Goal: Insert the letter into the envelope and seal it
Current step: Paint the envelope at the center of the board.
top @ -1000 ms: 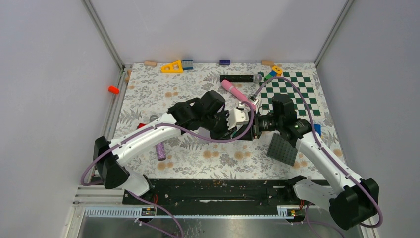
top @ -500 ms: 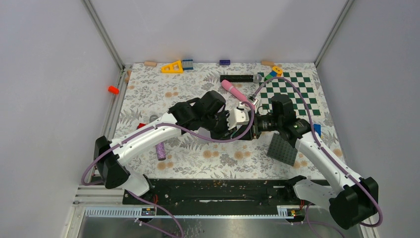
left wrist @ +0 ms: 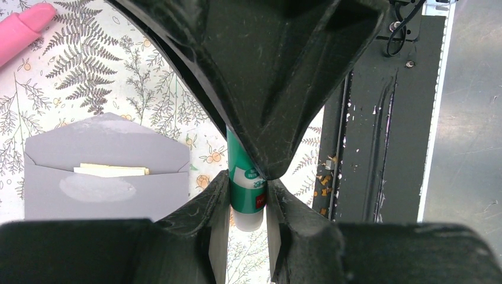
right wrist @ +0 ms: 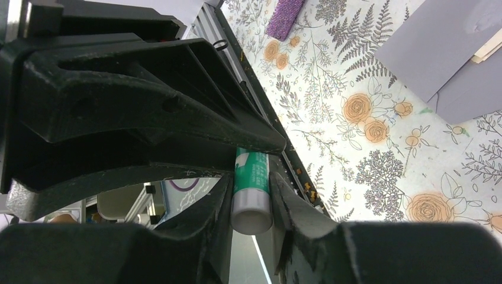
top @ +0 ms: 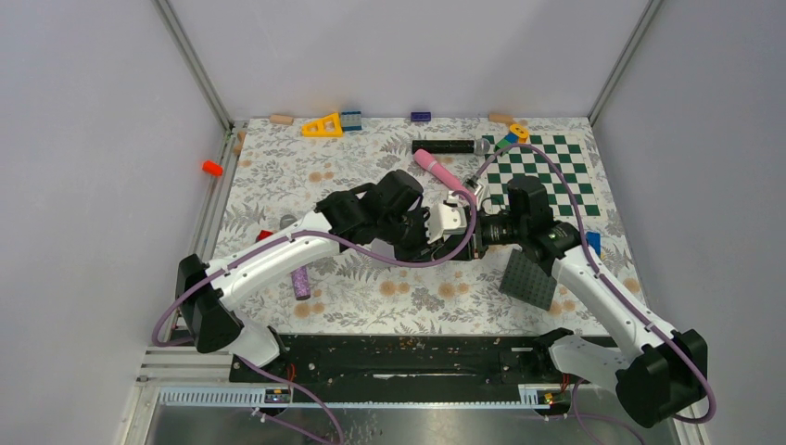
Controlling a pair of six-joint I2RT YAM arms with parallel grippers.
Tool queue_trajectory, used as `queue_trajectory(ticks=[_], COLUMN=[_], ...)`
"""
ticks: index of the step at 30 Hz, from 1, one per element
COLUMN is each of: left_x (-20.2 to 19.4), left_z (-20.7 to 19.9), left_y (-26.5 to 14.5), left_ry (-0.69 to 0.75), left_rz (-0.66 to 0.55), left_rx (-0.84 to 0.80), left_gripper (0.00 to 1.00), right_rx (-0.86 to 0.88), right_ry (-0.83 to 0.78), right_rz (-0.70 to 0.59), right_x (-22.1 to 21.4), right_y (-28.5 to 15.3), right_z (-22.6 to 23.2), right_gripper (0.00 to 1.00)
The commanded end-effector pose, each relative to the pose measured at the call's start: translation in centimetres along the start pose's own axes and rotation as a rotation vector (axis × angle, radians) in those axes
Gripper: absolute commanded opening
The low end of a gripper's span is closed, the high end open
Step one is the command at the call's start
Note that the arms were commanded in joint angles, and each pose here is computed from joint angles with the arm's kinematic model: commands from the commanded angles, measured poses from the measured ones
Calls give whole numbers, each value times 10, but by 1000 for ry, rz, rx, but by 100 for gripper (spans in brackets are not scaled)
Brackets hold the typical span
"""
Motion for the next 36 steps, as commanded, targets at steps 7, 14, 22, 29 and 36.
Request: queue_trajectory(ticks=[7,14,22,29,36], left_x=[18,23,-16,-74,-117], left_z=[6,35,100,151,172], left_y=[-6,-56,-95,-85,-53], left_ry=[32,-86,-392,-741,-930], left_rz=[-60,-203,-298,-244,-191], left_rx=[38,119,376,449,391], left_gripper=[62,93,98,86,56], right_rx=[51,-45,-252,-377,-401], right_ry=[-116,-221,-351,-539,-644], right_rz=[-25,-62,-147,-115,-34], right_x=[9,16,43,75,91], right_y=[0,-9,-11,6,33], right_z=[14,15,-3,-24,-41], right_gripper=[5,0,0,0,0])
Point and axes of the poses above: each gripper's point midway between its finger pads, its own y axis out along the fingers, its own z axis along the line the jaws close on, x = y × z, the point moved 7 cm from there along -y, back along the fingers, and after that the axes turned 8 degrees about y, right-handed, at the moved point
